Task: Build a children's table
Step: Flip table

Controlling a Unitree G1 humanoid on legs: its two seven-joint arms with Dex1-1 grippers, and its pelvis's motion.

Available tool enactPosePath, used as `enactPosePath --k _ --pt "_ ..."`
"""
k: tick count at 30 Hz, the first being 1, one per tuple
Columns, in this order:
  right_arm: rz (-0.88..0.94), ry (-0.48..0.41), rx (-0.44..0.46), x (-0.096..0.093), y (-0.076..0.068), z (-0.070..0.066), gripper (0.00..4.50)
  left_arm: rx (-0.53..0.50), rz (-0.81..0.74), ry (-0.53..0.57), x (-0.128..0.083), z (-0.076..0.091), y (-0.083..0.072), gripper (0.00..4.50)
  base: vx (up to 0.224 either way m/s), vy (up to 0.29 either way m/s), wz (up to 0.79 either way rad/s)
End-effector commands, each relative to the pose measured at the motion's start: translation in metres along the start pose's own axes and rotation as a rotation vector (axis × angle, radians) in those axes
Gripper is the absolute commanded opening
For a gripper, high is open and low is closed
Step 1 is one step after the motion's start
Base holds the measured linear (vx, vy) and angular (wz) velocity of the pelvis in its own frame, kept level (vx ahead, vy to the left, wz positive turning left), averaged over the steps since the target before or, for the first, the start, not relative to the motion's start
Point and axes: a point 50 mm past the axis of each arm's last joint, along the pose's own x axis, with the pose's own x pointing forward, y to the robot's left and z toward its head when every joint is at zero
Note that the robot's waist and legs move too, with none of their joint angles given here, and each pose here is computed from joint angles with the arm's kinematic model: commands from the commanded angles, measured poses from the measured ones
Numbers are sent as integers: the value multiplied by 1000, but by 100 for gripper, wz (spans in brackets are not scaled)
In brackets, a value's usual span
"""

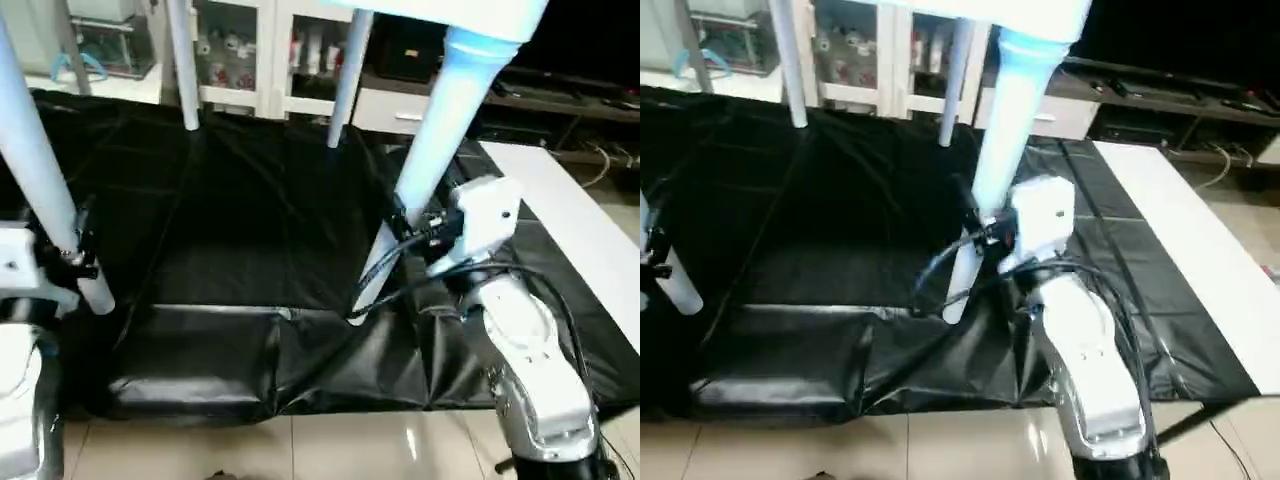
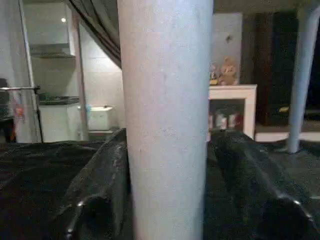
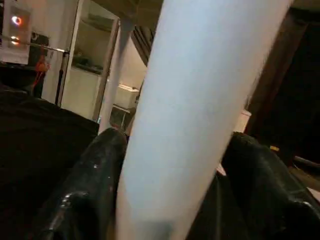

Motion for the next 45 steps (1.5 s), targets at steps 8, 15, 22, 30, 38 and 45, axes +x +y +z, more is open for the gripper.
enactPosePath --k 8,15,22,30,38,45 --pt "75 -62 68 -36 7 -2 400 -110 -29 22 -22 5 -19 356 0 0 0" --pt "33 -15 144 -42 3 -12 400 -145 -110 94 -32 -5 -35 356 0 0 0" --pt "48 5 151 -46 4 -16 400 -130 -127 91 -29 0 -35 356 -22 5 0" --pt "0 18 141 -48 1 -20 400 -101 -107 124 -28 -4 -30 356 -204 37 -4" --pt "-124 180 144 -57 -11 -49 400 -91 -99 300 -23 -28 -54 356 -63 5 21" --pt "-223 237 125 -50 -20 -65 400 9 -97 263 -2 -36 -74 356 -91 98 -2"
